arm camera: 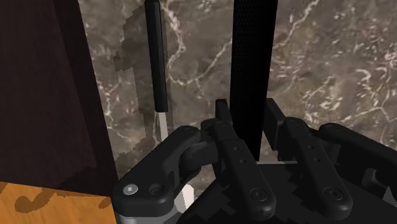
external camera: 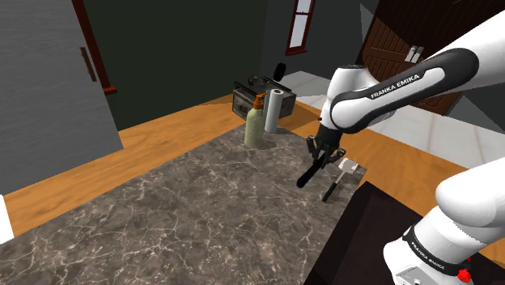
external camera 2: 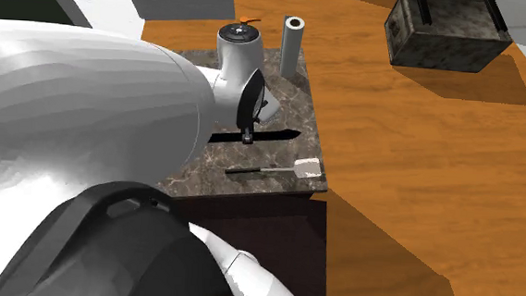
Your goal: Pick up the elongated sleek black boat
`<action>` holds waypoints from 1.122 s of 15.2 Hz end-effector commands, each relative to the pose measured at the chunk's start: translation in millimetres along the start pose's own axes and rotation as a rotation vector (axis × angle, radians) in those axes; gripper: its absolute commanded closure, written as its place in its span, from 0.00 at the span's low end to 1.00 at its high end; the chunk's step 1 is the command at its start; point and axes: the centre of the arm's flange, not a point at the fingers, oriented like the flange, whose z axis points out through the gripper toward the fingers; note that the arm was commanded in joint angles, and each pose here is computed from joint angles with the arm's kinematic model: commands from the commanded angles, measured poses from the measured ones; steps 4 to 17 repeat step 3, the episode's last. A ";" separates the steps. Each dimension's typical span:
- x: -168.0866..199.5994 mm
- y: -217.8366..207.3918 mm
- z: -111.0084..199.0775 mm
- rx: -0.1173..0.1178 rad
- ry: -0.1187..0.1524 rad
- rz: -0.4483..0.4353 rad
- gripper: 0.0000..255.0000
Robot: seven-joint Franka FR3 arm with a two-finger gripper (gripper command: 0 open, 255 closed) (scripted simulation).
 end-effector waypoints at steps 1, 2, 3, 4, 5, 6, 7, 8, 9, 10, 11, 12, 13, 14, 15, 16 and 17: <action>-0.5 -0.3 -11.4 0.000 0.000 0.000 1.00; -0.5 -0.2 -12.1 0.000 0.000 0.000 1.00; -0.5 -0.2 -12.2 0.000 0.000 0.000 1.00; -0.5 -0.2 -12.2 0.000 0.000 0.000 1.00; -0.5 -0.2 -12.2 0.000 0.000 0.000 1.00; -0.5 -0.2 -12.2 0.000 0.000 0.000 1.00; -0.5 -0.2 -12.2 0.000 0.000 0.000 1.00; -0.5 -0.2 -12.2 0.000 0.000 0.000 1.00; -0.5 -0.2 -12.2 0.000 0.000 0.000 1.00; -0.5 -0.2 -12.2 0.000 0.000 0.000 1.00; -0.5 -0.2 -12.2 0.000 0.000 0.000 1.00; -0.5 -0.2 -12.2 0.000 0.000 0.000 1.00; -0.5 -0.2 -12.2 0.000 0.000 0.000 1.00; -0.5 -0.2 -12.2 0.000 0.000 0.000 1.00; -0.5 -0.2 -12.2 0.000 0.000 0.000 1.00; -0.5 -0.2 -12.2 0.000 0.000 0.000 1.00; -0.5 -0.2 -12.2 0.000 0.000 0.000 1.00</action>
